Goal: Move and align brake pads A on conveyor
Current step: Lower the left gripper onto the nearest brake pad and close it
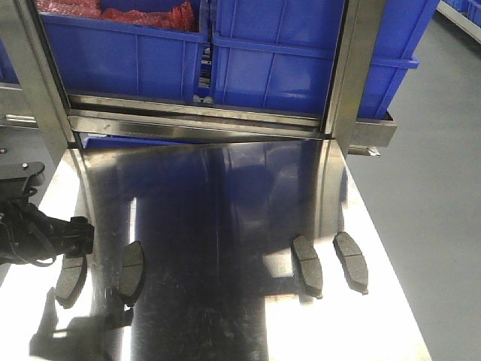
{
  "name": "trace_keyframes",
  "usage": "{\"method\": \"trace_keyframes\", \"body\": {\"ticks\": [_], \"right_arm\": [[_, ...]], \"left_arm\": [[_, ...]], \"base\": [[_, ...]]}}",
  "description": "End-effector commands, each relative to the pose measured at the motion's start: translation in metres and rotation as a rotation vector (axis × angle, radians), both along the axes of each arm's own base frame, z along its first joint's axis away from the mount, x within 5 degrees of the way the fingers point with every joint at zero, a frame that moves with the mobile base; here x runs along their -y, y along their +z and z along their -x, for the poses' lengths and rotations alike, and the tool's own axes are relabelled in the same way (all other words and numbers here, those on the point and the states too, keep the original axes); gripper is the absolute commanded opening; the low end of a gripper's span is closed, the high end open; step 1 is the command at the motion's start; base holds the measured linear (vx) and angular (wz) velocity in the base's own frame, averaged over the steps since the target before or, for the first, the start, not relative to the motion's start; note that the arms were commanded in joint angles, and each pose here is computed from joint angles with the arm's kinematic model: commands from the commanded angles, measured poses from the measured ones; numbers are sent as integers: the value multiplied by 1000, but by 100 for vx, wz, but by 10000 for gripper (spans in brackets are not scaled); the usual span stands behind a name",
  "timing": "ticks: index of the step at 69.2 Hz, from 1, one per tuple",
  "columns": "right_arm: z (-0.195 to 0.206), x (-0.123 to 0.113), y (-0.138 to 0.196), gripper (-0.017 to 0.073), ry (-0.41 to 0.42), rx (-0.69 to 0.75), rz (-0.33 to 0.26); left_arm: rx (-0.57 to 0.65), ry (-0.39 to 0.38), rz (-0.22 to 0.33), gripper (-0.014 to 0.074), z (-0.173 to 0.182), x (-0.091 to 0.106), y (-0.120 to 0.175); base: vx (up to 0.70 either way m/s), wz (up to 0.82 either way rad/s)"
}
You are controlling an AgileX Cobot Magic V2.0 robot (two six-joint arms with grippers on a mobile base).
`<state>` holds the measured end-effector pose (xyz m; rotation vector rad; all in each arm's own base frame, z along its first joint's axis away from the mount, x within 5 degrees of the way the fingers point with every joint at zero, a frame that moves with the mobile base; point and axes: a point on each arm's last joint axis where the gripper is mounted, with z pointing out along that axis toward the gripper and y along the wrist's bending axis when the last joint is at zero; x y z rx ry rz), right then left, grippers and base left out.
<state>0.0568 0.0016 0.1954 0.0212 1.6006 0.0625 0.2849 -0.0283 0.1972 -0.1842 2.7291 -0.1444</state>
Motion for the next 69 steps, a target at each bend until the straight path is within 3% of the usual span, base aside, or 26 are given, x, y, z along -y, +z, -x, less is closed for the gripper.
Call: {"method": "trace_keyframes", "body": {"ticks": [1, 43, 69], "right_arm": [[0, 0, 0, -8, -7, 61, 6], [0, 0, 0, -8, -7, 61, 6], [0, 0, 0, -8, -7, 61, 6]], "left_arm": [[74, 14, 18, 645, -9, 3, 10], [-16, 14, 8, 624, -16, 3, -17], [-21, 8, -1, 575, -16, 3, -19]], "base": [[0, 0], [0, 0], [0, 0]]}}
